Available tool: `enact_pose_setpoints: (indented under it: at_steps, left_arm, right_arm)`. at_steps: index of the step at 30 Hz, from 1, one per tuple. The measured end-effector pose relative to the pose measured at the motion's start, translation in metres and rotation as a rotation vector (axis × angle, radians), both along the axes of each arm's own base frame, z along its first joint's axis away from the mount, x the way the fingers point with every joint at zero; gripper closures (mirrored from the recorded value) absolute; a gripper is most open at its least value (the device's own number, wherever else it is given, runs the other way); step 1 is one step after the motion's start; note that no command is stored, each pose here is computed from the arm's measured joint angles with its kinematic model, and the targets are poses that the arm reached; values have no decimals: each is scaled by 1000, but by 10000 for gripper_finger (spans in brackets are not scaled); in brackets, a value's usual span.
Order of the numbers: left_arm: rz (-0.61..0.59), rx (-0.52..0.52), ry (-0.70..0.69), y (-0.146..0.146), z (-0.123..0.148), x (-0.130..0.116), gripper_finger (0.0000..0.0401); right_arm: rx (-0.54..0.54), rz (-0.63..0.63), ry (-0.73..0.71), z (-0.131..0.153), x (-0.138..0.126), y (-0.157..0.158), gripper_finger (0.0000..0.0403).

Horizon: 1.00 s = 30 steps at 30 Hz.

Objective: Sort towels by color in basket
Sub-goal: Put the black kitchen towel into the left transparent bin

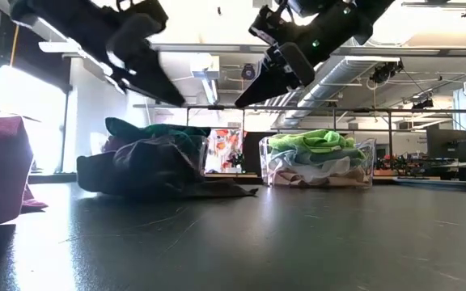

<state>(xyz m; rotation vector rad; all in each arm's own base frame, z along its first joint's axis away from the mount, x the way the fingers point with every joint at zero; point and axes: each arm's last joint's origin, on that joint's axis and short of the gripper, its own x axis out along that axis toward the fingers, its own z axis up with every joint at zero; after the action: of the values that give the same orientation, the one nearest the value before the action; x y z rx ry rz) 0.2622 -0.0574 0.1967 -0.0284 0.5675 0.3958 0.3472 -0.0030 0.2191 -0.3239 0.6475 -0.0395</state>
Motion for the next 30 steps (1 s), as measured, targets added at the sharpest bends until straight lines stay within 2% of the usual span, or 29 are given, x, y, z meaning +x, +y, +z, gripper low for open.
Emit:
enact_pose_setpoints:
  at_steps: [5,8,10,14,23,26,30]
  left_arm:
    - [11,12,94,5,10,-22,400]
    - [20,27,126,8,8,-24,395]
    - [3,28,140,9,4,-20,378]
    - [-10,-15,188,12,-10,-12,315]
    - [-3,-208,341,32,-57,9,133]
    - [5,-205,400,37,-76,13,104]
    - [-27,-190,439,41,-92,20,104]
  right_arm:
    - [59,-43,-1,-5,3,0,402]
    - [99,-54,2,-10,5,2,402]
    - [110,-51,10,-16,7,4,402]
    - [113,-35,5,-24,13,10,402]
    - [129,-19,-11,-33,19,13,402]
    - [137,-25,-13,-33,20,13,402]
    - [152,-27,-8,-34,19,13,402]
